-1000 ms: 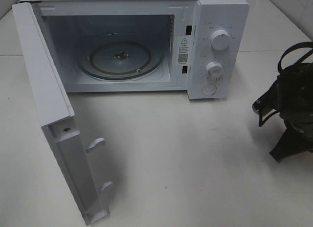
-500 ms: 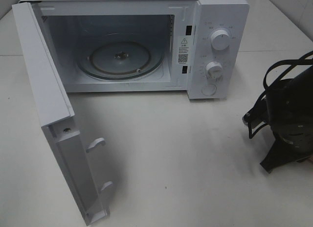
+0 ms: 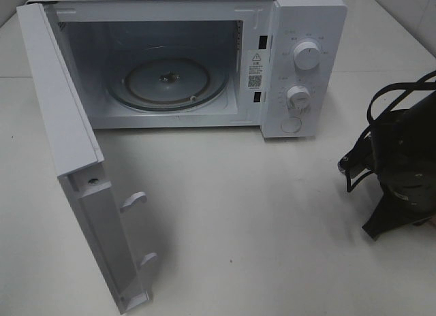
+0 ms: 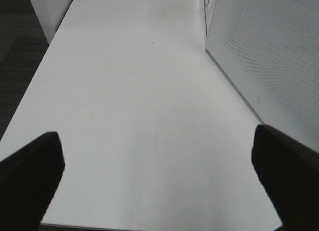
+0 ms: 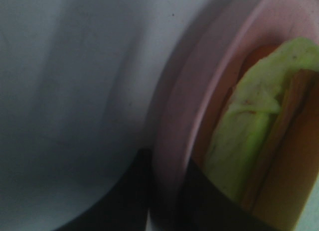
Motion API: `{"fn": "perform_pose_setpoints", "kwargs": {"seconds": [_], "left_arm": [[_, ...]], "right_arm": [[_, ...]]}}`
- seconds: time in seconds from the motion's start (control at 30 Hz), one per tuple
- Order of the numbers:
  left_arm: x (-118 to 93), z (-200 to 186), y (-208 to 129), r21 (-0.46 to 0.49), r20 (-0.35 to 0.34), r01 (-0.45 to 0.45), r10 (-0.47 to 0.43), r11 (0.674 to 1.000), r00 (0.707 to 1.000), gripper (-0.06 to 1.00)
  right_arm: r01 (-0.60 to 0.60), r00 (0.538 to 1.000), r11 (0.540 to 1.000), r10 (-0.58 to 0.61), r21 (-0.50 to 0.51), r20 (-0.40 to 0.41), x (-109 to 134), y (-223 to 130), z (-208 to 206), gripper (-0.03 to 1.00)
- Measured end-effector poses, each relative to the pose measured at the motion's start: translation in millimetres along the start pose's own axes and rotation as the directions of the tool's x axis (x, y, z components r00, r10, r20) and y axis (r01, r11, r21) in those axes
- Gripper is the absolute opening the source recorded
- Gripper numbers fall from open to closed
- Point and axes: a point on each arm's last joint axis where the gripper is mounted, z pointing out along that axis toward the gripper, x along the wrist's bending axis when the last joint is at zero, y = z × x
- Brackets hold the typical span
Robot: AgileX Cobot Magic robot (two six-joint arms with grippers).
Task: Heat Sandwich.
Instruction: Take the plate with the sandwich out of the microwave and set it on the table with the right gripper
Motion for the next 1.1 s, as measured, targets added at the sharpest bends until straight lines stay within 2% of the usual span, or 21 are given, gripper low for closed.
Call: {"fn": "perform_pose_setpoints", "kwargs": {"seconds": [0.13, 0.2, 0.27, 0.33, 0.47, 0.7, 0.83, 0.87, 0.97, 1.0, 1.03, 1.1], "left_arm": [[0.0, 0.0, 0.0, 0.0, 0.0, 0.0, 0.0, 1.0, 1.0, 0.97], [0.0, 0.0, 0.0, 0.0, 0.0, 0.0, 0.0, 1.0, 1.0, 0.97], [0.0, 0.0, 0.0, 0.0, 0.0, 0.0, 0.0, 1.0, 1.0, 0.97], [0.0, 0.0, 0.0, 0.0, 0.0, 0.0, 0.0, 1.0, 1.0, 0.97], [0.0, 0.0, 0.0, 0.0, 0.0, 0.0, 0.0, 1.0, 1.0, 0.97], [0.0, 0.0, 0.0, 0.0, 0.0, 0.0, 0.0, 1.0, 1.0, 0.97], [0.0, 0.0, 0.0, 0.0, 0.0, 0.0, 0.0, 1.0, 1.0, 0.97], [0.0, 0.0, 0.0, 0.0, 0.0, 0.0, 0.0, 1.0, 1.0, 0.97], [0.0, 0.0, 0.0, 0.0, 0.0, 0.0, 0.0, 1.0, 1.0, 0.97], [0.0, 0.0, 0.0, 0.0, 0.0, 0.0, 0.0, 1.0, 1.0, 0.97], [0.0, 0.0, 0.0, 0.0, 0.0, 0.0, 0.0, 1.0, 1.0, 0.97], [0.0, 0.0, 0.0, 0.0, 0.0, 0.0, 0.0, 1.0, 1.0, 0.97]], "right_arm": [[0.007, 1.0, 1.0, -0.007, 0.001, 0.002, -0.1, -0.1, 0.0, 0.21], [0.016, 1.0, 1.0, -0.016, 0.001, 0.004, -2.0, -0.4, -2.0, 0.31], [0.013, 1.0, 1.0, -0.013, -0.003, -0.003, -2.6, -0.4, -3.6, 0.34], [0.016, 1.0, 1.0, -0.017, -0.018, -0.025, -5.5, -0.3, -9.9, 0.42], [0.001, 0.999, 0.999, -0.002, -0.032, -0.054, -12.3, -2.4, -22.0, 0.46], [-0.034, 0.993, 0.997, 0.025, -0.075, -0.114, -25.9, -7.7, -46.6, 0.48], [-0.088, 0.983, 0.99, 0.067, -0.112, -0.173, -35.7, -13.8, -66.5, 0.56], [-0.097, 0.977, 0.987, 0.069, -0.131, -0.199, -39.8, -17.1, -75.2, 0.63], [-0.129, 0.964, 0.975, 0.081, -0.178, -0.255, -48.7, -24.9, -94.0, 0.77], [-0.129, 0.964, 0.975, 0.081, -0.178, -0.255, -48.7, -24.9, -94.0, 0.77], [-0.147, 0.958, 0.971, 0.092, -0.189, -0.272, -50.9, -27.3, -99.0, 0.84], [-0.186, 0.942, 0.957, 0.109, -0.224, -0.316, -57.6, -35.0, -113.4, 0.88]]}}
